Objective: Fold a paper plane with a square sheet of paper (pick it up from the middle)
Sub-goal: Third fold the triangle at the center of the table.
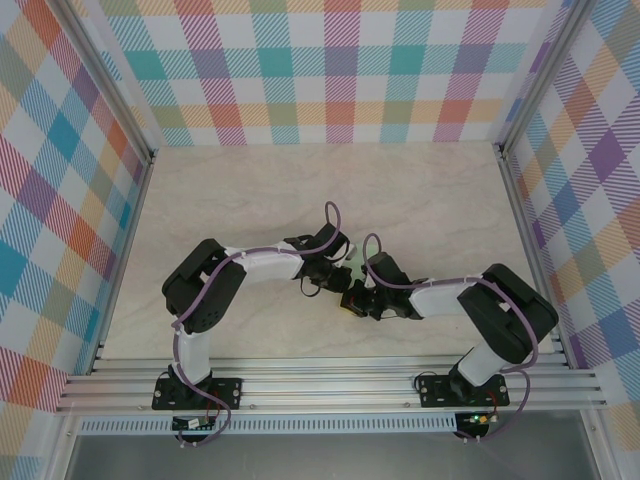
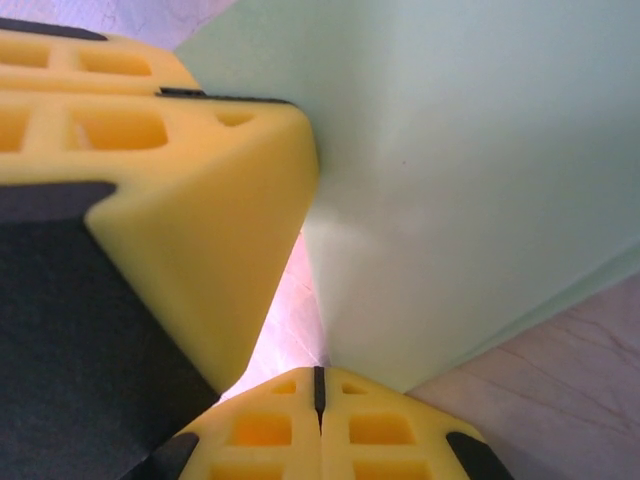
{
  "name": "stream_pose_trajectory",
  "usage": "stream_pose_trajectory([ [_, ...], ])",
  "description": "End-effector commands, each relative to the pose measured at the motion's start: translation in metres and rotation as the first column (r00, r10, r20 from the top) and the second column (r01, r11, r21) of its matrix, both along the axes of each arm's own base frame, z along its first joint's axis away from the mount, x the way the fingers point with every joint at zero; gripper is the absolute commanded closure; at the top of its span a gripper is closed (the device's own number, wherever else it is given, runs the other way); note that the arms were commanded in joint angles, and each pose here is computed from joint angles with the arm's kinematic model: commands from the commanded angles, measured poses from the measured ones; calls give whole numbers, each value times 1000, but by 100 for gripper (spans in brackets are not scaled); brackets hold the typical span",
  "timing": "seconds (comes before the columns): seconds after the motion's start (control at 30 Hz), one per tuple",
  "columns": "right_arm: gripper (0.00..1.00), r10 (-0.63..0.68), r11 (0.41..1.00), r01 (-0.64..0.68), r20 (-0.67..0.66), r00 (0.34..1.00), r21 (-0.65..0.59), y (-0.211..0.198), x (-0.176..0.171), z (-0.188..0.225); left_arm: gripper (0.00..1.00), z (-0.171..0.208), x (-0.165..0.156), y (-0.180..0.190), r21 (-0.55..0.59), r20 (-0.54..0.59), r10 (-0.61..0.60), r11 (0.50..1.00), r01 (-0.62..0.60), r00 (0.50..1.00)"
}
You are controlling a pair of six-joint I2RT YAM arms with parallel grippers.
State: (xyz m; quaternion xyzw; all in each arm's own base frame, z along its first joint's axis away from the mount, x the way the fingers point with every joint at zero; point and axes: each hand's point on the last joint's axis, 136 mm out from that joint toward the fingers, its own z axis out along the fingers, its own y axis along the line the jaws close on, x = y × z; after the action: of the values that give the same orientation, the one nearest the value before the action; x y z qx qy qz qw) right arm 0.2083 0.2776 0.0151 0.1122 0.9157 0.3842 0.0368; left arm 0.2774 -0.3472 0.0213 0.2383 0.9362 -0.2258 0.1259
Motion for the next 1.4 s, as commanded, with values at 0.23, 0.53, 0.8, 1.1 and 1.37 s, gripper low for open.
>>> stream_pose_trajectory([
  [0.23,93,-70,997,71,88,994,-4,-30,24,30,89,-9,-8,5,35,-43,-1,999,2,999],
  [0.53,94,-48,996,45,40,998,76,-12,27,20,89,-8,-7,4,33,-43,1,999,0,999],
  [0.8,94,-70,996,69,-31,997,-48,-29,17,-15,89,-8,-7,3,30,-47,1,1000,1,999],
  [1.1,93,-86,995,87,13,996,-55,-36,28,6,89,-7,-8,4,33,-47,-1,999,2,999],
  [1.37,93,-103,995,104,53,993,1,-39,51,17,89,-8,-8,4,31,-51,3,1000,-1,999],
])
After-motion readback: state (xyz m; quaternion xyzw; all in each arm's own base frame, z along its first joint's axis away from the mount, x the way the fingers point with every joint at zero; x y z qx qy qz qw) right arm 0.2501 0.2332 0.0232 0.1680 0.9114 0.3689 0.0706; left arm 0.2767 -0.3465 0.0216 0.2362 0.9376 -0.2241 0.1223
